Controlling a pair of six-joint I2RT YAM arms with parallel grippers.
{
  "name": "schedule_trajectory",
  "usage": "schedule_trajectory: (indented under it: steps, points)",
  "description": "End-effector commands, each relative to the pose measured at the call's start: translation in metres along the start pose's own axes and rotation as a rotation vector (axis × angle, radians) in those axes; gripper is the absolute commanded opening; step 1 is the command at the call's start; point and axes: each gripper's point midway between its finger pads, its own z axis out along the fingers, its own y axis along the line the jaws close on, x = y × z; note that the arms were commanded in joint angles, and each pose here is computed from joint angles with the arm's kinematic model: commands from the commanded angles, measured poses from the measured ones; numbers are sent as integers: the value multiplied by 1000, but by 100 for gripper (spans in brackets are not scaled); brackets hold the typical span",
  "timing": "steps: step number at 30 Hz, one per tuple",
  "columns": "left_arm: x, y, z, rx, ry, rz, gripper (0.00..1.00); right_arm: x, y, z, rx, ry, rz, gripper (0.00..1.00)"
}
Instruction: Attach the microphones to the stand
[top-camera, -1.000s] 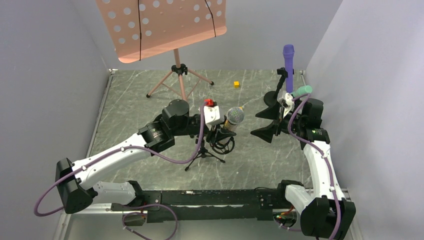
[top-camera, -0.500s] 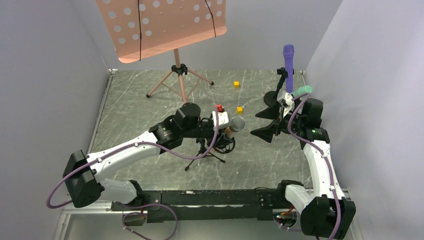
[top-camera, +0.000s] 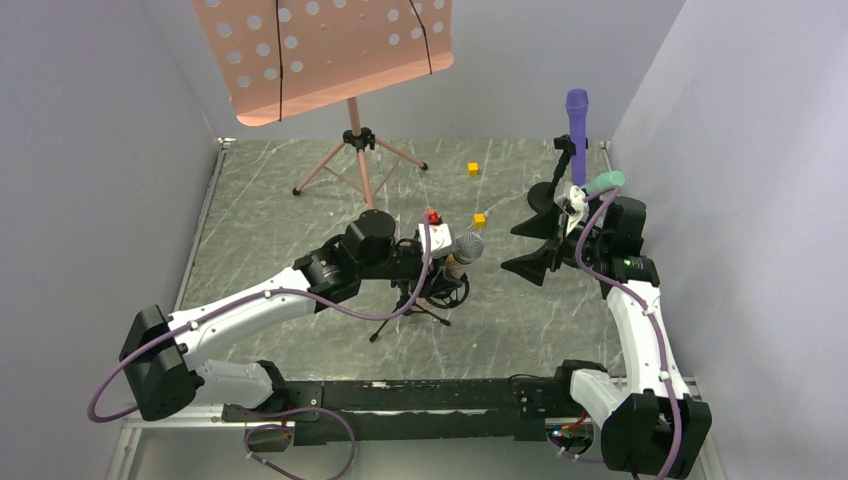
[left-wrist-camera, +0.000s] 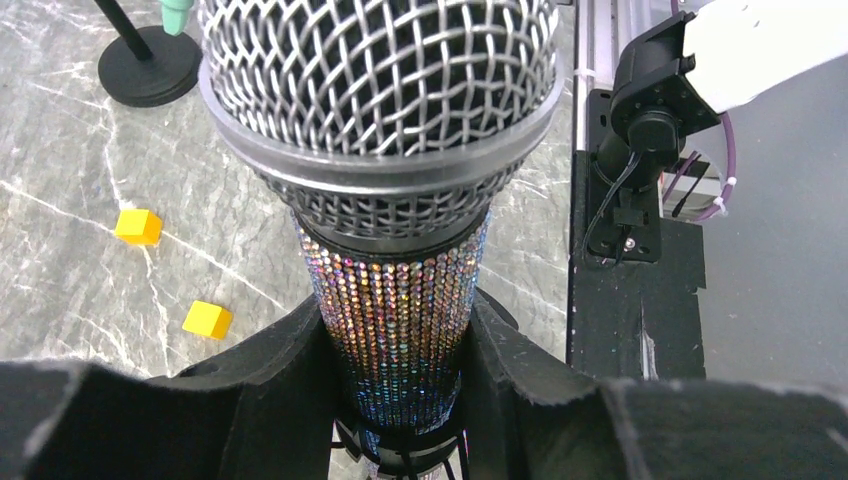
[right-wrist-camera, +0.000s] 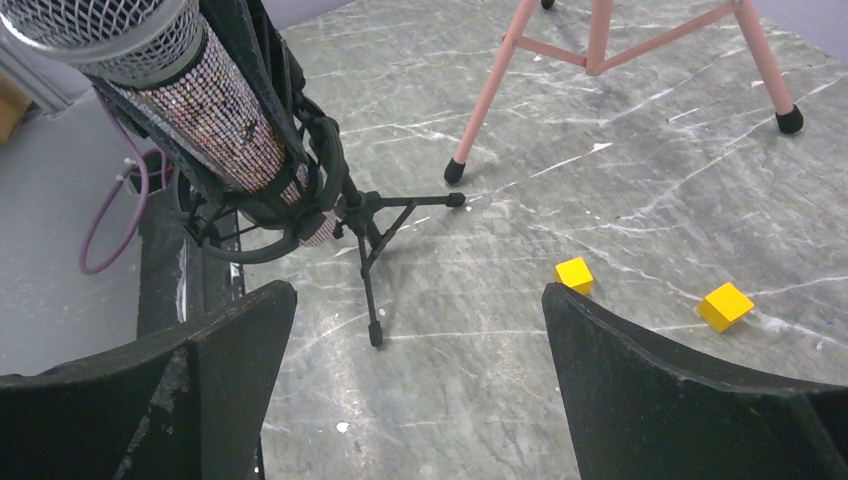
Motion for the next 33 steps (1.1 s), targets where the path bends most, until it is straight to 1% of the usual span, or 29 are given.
schedule_trajectory:
  steps: [1,4,6,8,14,18,22,27,28,33]
  points:
    - [79,6,-21,-113,290,-185,49,-4,-1,-1,2,-2,-44,100]
    - [56,7,-25,-129,210,-168,68,-4,-1,-1,3,-1,-46,100]
    - [40,6,-29,-125,157,-152,75,-4,-1,-1,3,-1,-48,100]
    - [26,2,-31,-108,111,-135,78,-4,0,-1,2,-1,-48,100]
    - [-11,-6,-40,-75,-31,-83,80,-4,0,-1,4,0,-52,100]
    - [-35,-5,-45,-82,-100,-50,82,-4,0,-1,4,0,-52,100]
    - [-52,-6,-43,-65,-143,-21,82,-4,-1,-2,8,3,-54,100]
    - [-61,-9,-37,-21,-168,18,81,-3,-2,-2,13,7,-58,100]
    - [-68,-9,-37,-16,-194,36,81,-3,-2,-2,13,7,-57,100]
    - [-79,-8,-39,-22,-241,96,80,-3,-2,-2,13,9,-60,100]
